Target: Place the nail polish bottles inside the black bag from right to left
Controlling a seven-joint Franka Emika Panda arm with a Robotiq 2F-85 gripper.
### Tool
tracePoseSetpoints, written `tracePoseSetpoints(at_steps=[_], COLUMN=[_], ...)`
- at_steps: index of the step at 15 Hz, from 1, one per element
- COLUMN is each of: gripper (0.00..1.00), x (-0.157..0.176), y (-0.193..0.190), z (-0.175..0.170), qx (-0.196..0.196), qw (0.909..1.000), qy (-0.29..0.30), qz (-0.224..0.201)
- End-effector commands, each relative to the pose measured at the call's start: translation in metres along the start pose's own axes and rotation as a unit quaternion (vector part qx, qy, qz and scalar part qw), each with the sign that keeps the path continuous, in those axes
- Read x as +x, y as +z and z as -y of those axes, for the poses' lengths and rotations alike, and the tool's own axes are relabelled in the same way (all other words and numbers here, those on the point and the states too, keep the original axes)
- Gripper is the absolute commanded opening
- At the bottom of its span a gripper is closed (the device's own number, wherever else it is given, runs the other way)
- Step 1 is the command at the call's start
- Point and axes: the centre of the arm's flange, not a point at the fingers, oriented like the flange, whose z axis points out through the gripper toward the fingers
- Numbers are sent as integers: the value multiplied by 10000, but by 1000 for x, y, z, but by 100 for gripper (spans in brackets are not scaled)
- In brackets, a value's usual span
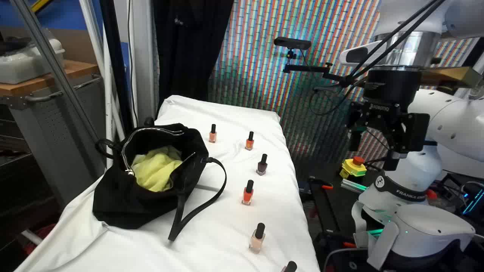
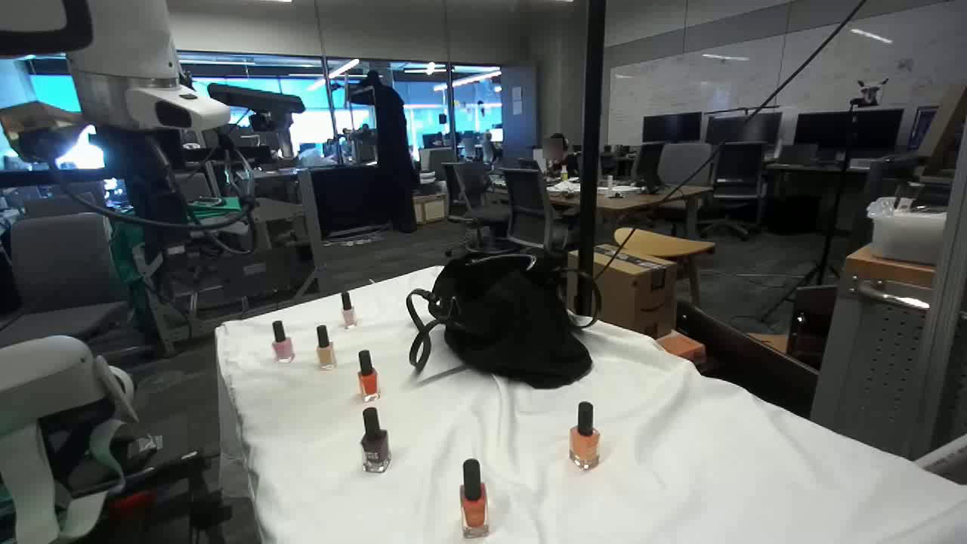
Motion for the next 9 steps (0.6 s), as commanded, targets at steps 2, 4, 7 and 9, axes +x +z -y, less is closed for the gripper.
tracePoseSetpoints(at_steps=[2,4,7,9], gripper=[100,100,100,100], x=[0,0,0,5], y=[0,0,0,-6], z=[0,0,0,-7], qx=[0,0,0,-50], qw=[10000,10000,10000,10000], qy=[-1,-1,-1,25], qz=[-4,-4,-4,-54])
